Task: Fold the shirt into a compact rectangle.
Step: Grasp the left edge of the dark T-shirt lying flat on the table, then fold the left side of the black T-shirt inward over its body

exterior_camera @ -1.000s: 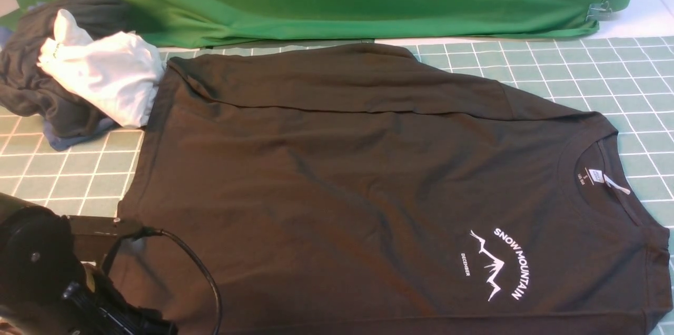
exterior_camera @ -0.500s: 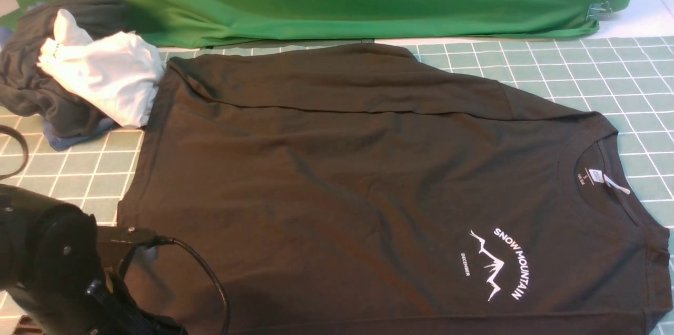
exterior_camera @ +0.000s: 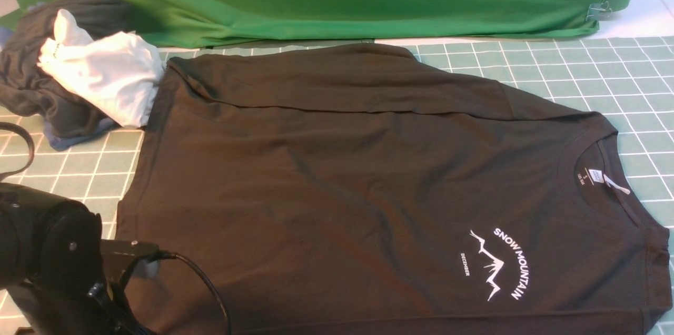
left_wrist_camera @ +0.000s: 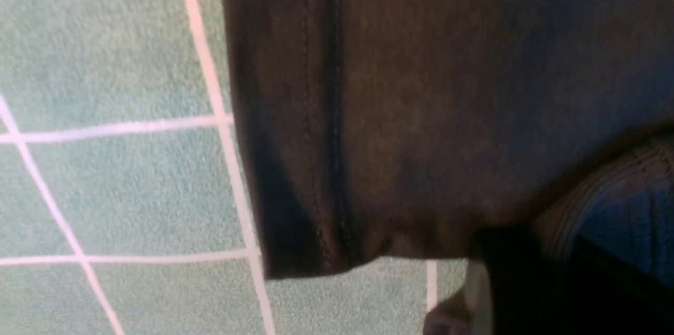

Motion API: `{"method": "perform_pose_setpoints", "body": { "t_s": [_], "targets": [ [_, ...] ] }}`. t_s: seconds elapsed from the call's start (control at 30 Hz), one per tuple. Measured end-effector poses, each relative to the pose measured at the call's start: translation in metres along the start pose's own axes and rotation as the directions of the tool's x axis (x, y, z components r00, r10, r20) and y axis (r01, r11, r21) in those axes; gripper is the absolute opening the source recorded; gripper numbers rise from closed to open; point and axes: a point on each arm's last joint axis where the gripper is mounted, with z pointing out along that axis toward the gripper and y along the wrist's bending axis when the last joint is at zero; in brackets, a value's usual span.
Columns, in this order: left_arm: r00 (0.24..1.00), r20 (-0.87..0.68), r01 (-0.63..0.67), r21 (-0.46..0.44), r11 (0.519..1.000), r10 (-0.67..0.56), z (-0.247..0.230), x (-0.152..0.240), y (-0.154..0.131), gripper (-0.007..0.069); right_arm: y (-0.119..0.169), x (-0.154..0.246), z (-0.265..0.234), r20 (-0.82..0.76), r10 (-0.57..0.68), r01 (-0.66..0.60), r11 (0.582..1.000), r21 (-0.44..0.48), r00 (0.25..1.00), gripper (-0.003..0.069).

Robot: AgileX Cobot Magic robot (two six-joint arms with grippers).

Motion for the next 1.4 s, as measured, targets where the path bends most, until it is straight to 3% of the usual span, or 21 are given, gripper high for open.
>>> {"method": "perform_pose_setpoints", "body": {
  "t_s": [0.07,0.37,0.57,0.73,1.0,1.4],
  "targets": [
    [1.000,-0.004,-0.004,0.003,1.000,0.004,0.000,0.000,0.000,0.0014,0.000,0.000,0.000,0.000,0.000,0.000,1.000,0.000,1.000,0.0069],
    [0.999,0.030,-0.041,0.014,0.999,0.040,-0.013,0.005,0.000,0.0003,0.000,0.000,0.000,0.001,0.000,0.000,1.000,0.000,1.000,0.0072],
    [0.962,0.270,-0.061,0.039,0.997,0.048,-0.073,0.000,-0.001,0.0003,0.000,0.000,0.000,0.001,0.000,0.000,1.000,0.000,1.000,0.0072],
    [0.903,0.426,-0.067,0.010,0.998,0.056,-0.119,-0.012,0.000,0.0003,0.000,0.000,0.000,0.001,0.000,0.000,1.000,0.000,1.000,0.0072],
    [0.850,0.526,-0.019,-0.035,0.999,0.035,-0.161,-0.052,0.004,0.0003,0.000,0.000,0.000,0.001,0.000,0.000,1.000,0.000,1.000,0.0072],
    [0.859,0.512,0.070,-0.063,0.996,-0.028,-0.143,-0.132,0.027,0.0003,0.000,0.000,0.000,0.000,0.000,0.000,1.000,0.000,1.000,0.0088]
  ]
}}
